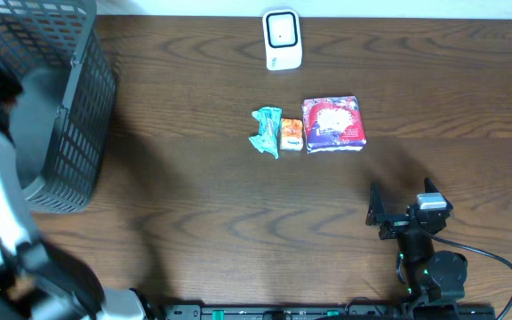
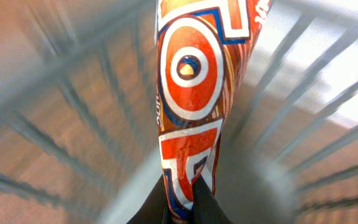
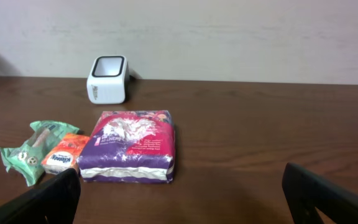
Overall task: Scan the item barcode
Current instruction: 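Lift the red TOP bar out of the basket with the left gripper, then lower the TOP bar beside the green wipes and open the left gripper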
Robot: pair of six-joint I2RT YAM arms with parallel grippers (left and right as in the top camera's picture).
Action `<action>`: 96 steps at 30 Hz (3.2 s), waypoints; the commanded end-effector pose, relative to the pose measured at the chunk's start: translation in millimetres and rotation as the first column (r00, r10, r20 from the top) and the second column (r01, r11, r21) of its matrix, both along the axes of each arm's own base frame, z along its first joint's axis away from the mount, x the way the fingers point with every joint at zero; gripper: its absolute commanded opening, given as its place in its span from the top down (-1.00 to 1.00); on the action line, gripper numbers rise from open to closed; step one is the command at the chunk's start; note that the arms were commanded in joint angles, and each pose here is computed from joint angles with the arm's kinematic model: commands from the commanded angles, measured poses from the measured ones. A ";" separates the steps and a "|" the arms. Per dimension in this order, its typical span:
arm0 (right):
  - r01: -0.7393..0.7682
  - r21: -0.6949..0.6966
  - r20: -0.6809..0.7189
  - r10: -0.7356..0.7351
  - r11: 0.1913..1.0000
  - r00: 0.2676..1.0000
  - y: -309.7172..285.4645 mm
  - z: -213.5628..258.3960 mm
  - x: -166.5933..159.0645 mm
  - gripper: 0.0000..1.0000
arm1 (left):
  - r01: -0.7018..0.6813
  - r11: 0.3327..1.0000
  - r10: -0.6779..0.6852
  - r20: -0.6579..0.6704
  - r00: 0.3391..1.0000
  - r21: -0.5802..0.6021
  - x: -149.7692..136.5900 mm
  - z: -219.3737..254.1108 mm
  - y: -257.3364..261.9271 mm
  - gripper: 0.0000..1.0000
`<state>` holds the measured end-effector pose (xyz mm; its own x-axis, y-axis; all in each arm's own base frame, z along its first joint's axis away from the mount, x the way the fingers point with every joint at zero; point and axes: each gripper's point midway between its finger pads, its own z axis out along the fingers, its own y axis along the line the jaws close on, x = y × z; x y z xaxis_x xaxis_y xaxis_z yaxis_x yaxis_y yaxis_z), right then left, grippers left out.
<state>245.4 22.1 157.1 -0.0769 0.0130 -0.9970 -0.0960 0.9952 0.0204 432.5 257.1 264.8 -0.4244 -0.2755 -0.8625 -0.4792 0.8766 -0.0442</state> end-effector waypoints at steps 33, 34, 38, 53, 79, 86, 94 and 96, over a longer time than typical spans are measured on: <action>0.010 0.010 -0.002 -0.010 1.000 1.000 -1.7 -0.9 0.0 -0.98 | 0.559 0.733 -0.544 0.160 0.824 -0.388 -14.2 63.5 -339.3 0.85; 0.010 0.010 -0.002 -0.010 1.000 1.000 -1.8 -0.9 0.0 -0.98 | 0.574 0.725 -0.578 0.116 0.808 -0.380 -14.2 50.5 -346.8 0.85; 0.011 0.010 -0.002 -0.011 1.000 1.000 -1.8 -0.9 0.0 -0.98 | 0.562 0.706 -0.636 -0.036 0.771 -0.431 -14.5 -1.3 -367.5 0.86; 0.011 0.010 -0.002 -0.011 1.000 1.000 -1.8 -0.9 0.0 -0.99 | 0.219 0.822 -0.501 -0.485 0.716 -0.526 -3.1 -197.7 -386.6 0.86; 0.010 0.010 -0.002 -0.010 1.000 1.000 -1.7 -0.9 0.0 -0.99 | 0.244 0.792 -0.551 -0.483 0.680 -0.559 -0.1 -234.4 -424.8 0.30; 0.010 0.010 -0.002 -0.010 1.000 1.000 -1.7 -0.9 0.0 -0.98 | 0.314 0.776 -0.550 -0.342 0.762 -0.547 10.9 -158.3 -415.7 -0.02; 0.010 0.010 -0.002 -0.010 1.000 1.000 -1.7 -0.9 -0.1 -0.99 | 0.298 0.808 -0.487 -0.293 0.823 -0.508 -9.5 -91.5 -376.7 -0.35; 0.010 0.010 -0.002 -0.010 1.000 1.000 -1.7 -0.9 0.0 -0.99 | 0.262 0.834 -0.449 -0.320 0.834 -0.485 -14.4 -90.3 -362.3 -0.40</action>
<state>245.4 22.1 157.1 -0.0769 0.0134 -0.9969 -0.0960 0.9952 0.0207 419.3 -128.4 169.8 -0.8622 -0.2894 -0.4158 -0.1369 0.9233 -0.3588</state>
